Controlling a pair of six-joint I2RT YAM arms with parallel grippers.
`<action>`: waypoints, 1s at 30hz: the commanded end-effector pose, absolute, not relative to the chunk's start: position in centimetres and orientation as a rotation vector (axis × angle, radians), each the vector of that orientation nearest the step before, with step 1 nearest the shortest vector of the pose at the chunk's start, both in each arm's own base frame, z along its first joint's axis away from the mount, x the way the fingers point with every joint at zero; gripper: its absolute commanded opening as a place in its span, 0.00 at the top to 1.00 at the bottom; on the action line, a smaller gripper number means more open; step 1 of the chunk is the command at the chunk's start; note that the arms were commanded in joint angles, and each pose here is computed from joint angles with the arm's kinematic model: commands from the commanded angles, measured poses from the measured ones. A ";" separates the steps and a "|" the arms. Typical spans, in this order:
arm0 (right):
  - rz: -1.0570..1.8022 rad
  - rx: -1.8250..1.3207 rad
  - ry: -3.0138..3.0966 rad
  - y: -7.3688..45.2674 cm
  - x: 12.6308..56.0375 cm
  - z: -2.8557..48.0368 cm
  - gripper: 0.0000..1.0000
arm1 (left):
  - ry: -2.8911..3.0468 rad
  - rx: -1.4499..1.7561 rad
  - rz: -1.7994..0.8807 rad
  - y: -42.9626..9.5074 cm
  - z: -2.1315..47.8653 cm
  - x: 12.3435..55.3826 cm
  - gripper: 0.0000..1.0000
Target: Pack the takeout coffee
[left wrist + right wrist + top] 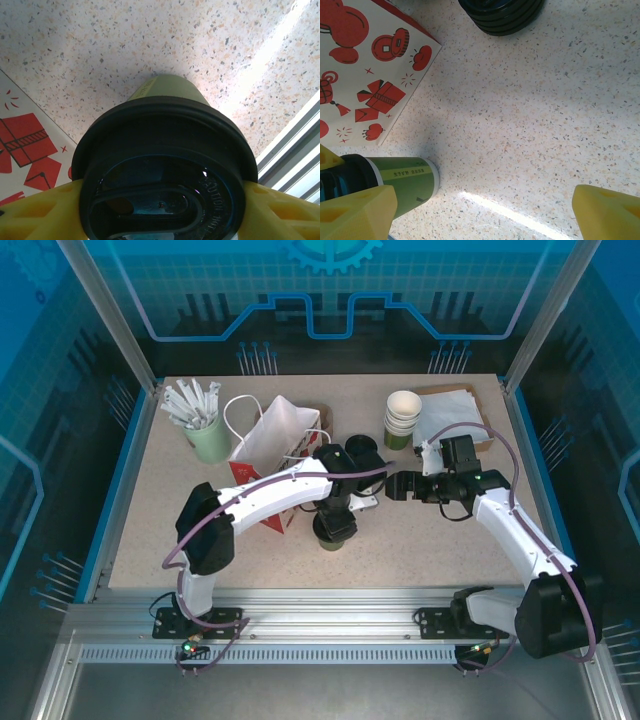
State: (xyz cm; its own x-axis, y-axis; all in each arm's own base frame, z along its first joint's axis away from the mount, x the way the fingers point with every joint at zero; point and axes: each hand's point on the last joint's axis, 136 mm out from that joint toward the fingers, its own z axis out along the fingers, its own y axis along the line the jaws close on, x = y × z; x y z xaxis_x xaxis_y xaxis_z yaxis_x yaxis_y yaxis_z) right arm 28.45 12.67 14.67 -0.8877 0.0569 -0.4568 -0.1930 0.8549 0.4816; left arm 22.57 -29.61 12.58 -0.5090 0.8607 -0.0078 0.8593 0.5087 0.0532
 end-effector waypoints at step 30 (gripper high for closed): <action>0.688 -0.350 2.326 16.8 30.2 25.8 0.08 | 2.314 0.637 -0.220 -15.4 41.5 28.6 0.58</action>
State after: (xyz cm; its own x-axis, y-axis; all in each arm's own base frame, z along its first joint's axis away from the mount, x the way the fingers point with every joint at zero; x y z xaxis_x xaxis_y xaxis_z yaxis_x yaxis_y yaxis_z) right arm 29.90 15.94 24.44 -0.7603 -0.0338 -0.6487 -0.3821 0.8308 0.4046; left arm 29.42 -17.96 42.49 -0.5567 0.4002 -0.7280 0.5665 0.8238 0.0196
